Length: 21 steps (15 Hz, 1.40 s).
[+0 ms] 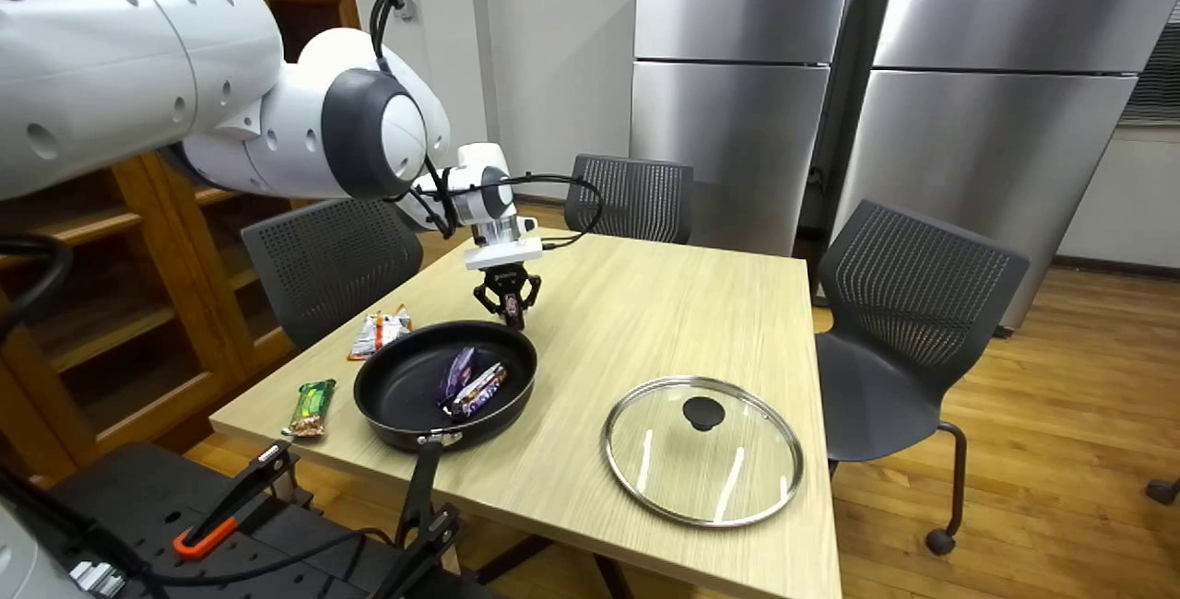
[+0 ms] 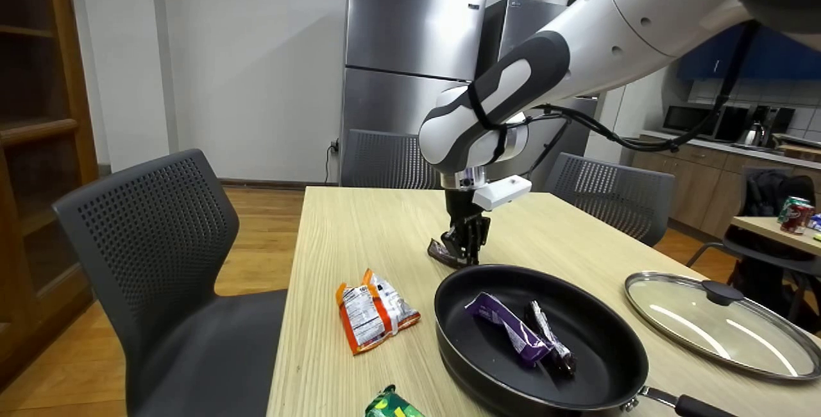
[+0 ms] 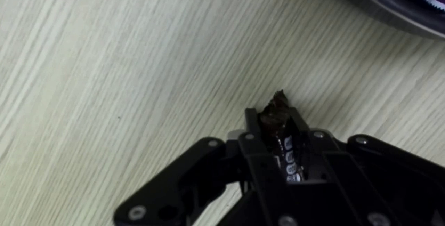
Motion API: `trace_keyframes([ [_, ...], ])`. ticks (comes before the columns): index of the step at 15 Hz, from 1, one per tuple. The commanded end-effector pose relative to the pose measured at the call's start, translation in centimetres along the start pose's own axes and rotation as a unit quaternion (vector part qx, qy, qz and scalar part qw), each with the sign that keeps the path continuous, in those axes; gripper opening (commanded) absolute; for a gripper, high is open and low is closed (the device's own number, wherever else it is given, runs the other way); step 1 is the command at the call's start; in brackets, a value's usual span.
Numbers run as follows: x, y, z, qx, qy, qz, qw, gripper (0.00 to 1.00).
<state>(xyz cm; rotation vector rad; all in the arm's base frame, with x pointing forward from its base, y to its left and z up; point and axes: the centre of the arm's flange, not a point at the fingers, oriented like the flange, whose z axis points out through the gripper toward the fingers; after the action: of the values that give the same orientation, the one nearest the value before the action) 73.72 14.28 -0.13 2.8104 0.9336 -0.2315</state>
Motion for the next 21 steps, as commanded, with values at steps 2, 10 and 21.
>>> trace_keyframes([
  [2, 2.7, 0.6, 0.0, 0.003, 0.018, -0.018, 0.9997, 0.05],
  [10, 1.3, -1.1, -3.0, -0.021, 0.040, -0.020, 0.9988, 0.06],
  [21, -1.0, -4.2, -6.2, -0.051, 0.052, -0.010, 0.9973, 0.06],
])
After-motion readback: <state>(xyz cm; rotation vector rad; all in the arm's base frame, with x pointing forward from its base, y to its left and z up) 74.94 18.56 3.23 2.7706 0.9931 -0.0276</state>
